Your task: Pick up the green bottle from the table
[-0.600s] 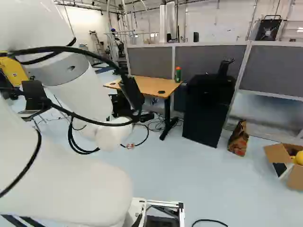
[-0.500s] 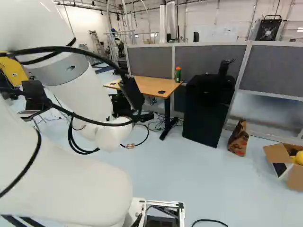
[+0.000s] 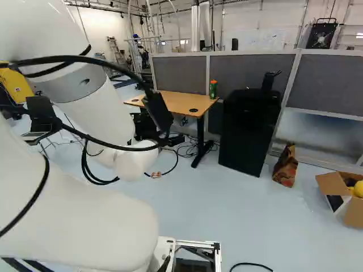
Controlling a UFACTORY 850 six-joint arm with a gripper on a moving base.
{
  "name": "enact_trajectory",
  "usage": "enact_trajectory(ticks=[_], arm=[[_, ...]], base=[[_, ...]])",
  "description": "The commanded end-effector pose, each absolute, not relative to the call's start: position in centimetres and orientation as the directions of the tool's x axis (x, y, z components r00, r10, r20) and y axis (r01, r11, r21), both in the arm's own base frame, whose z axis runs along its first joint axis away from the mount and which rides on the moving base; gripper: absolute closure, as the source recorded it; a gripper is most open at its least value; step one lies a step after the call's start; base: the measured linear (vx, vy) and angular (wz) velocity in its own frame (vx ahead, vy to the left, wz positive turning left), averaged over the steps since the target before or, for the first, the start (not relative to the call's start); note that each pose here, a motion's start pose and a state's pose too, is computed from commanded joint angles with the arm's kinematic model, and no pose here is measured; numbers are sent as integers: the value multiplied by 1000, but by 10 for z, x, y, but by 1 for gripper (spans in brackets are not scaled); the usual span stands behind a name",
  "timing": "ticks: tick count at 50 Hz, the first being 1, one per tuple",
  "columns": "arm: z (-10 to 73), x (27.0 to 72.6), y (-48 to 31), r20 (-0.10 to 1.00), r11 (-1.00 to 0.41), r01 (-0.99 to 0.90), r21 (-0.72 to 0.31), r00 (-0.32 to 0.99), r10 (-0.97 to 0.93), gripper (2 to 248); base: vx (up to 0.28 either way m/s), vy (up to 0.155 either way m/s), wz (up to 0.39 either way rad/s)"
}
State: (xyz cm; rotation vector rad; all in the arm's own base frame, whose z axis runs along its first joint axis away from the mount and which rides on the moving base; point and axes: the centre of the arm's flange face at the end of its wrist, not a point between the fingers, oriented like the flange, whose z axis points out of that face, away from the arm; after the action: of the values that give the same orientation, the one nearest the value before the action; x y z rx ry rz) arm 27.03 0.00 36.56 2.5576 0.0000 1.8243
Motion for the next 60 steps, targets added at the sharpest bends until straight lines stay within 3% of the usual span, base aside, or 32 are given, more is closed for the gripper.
enact_trajectory(ticks=[26, 60], arm=[[366, 270, 0, 946, -1000, 0, 0, 326, 0, 3], [366, 270, 0, 946, -1000, 0, 0, 326, 0, 3]], base=[[17, 2, -2], [166, 6, -4]])
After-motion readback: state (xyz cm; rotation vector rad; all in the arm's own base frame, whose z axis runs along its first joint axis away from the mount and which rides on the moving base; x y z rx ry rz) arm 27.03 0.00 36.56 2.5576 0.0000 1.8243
